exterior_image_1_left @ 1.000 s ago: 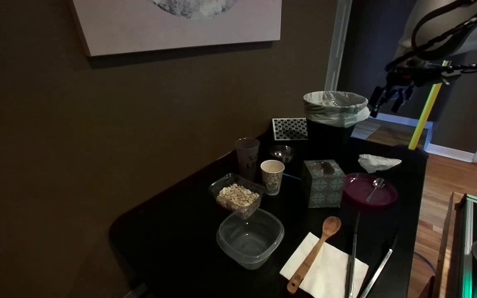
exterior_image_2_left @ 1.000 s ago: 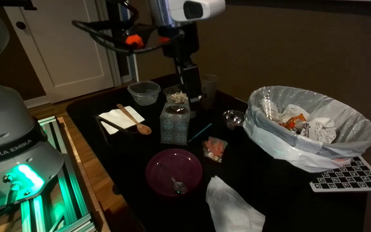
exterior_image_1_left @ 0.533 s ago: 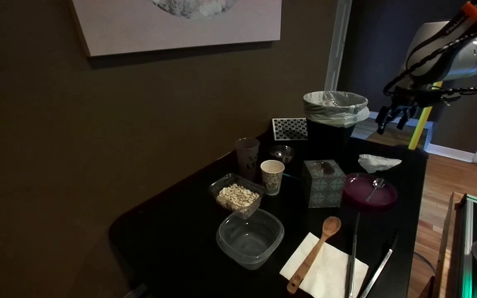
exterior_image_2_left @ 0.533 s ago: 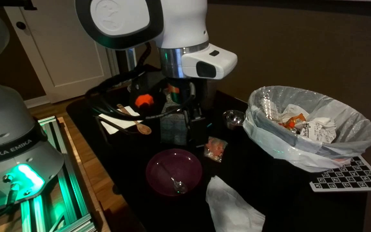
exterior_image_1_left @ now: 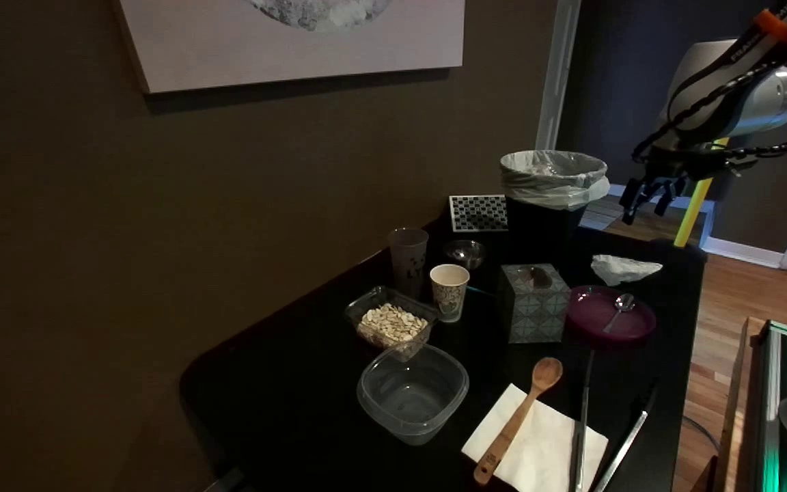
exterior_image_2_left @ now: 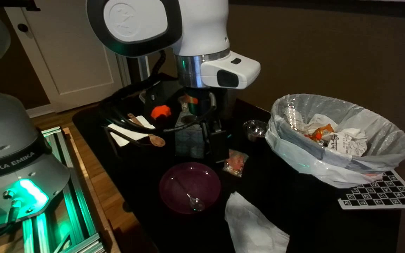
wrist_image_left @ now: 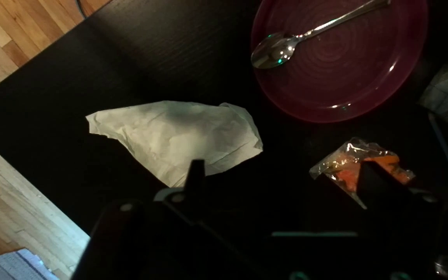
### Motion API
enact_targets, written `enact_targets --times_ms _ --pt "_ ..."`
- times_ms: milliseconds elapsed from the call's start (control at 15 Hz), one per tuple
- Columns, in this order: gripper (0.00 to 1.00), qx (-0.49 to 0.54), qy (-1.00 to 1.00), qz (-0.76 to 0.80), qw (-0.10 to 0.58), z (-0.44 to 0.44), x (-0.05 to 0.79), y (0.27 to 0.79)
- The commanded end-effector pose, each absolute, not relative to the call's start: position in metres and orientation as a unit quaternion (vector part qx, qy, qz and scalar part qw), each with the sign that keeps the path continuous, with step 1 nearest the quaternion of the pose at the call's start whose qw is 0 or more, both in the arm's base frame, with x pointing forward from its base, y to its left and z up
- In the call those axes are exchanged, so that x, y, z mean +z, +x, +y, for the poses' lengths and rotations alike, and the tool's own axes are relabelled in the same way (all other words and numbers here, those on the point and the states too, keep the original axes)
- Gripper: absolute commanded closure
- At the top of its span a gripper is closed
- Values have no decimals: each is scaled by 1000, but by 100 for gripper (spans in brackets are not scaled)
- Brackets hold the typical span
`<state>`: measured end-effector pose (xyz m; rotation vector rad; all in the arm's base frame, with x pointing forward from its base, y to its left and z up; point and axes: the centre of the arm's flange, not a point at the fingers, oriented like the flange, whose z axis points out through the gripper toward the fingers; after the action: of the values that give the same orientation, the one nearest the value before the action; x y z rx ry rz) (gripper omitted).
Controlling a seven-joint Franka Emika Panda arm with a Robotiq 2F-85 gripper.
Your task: Use the tissue to wipe the plate then put it in the rubbish bin
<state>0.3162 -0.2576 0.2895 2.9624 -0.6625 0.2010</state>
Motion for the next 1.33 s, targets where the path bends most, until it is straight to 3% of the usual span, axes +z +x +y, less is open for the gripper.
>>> enact_targets --times_ms 0,533,1267 --pt "0 53 977 -194 73 -279 256 326" --pt "0 51 979 -177 88 -327 188 341" --pt "0 33 968 -244 54 -373 125 361"
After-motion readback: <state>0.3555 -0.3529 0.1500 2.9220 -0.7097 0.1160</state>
